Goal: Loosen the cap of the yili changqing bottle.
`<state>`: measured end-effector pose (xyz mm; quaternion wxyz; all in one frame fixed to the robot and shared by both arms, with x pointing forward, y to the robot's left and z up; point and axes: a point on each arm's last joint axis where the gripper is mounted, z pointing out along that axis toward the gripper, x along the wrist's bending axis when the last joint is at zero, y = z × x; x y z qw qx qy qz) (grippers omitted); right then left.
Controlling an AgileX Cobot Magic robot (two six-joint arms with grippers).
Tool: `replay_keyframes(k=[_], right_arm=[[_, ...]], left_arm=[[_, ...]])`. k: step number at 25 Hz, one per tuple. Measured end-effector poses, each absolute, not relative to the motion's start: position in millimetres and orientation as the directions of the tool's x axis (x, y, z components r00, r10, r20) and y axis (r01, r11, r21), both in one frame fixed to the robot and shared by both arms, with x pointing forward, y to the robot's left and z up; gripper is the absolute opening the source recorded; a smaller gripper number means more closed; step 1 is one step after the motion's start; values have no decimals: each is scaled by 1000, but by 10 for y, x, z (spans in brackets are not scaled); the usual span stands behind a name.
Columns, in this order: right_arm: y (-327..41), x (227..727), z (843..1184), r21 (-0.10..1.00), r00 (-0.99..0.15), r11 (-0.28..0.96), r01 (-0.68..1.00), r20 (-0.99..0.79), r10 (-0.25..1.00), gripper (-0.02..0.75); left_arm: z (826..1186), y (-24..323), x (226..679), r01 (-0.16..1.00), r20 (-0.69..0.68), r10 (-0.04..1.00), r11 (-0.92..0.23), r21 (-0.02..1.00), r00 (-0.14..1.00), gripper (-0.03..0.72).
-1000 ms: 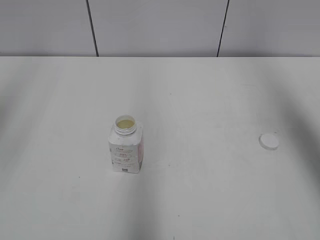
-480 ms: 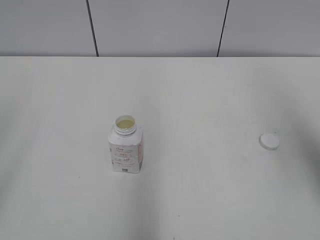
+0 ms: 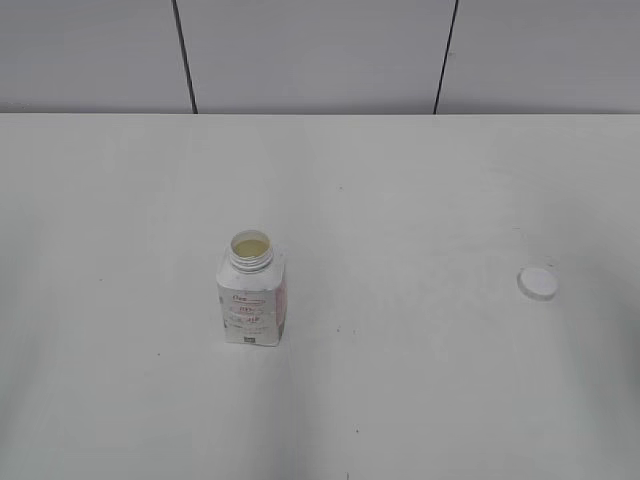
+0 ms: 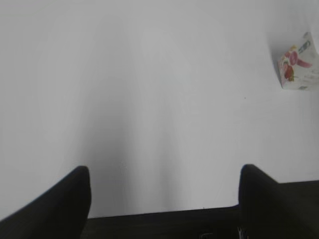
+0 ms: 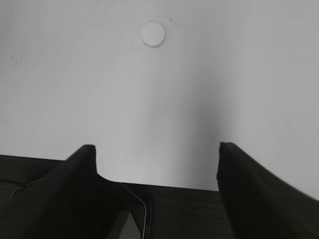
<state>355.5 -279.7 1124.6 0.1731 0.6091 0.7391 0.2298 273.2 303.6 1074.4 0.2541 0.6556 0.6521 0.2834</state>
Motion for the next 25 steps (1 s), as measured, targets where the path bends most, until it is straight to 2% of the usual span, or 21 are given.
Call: replay_keyframes(k=[4, 8, 18, 25], right_arm=[[-2815, 3398, 11065, 551, -196, 152, 821, 22, 980, 587], [-2831, 3248, 10895, 554, -196, 151, 819, 22, 980, 587], [-2855, 3035, 10643, 571, -194, 148, 808, 21, 981, 587], [-2871, 2914, 10470, 599, -192, 145, 788, 15, 981, 587]], left_arm=[[10602, 3034, 2691, 719, 39, 999, -20, 694, -10, 553], [10577, 3026, 2707, 661, 32, 999, -18, 750, -9, 553], [10561, 3020, 2704, 641, 26, 1000, -15, 767, -7, 549], [10591, 3011, 2473, 523, 30, 999, -19, 852, -11, 521]])
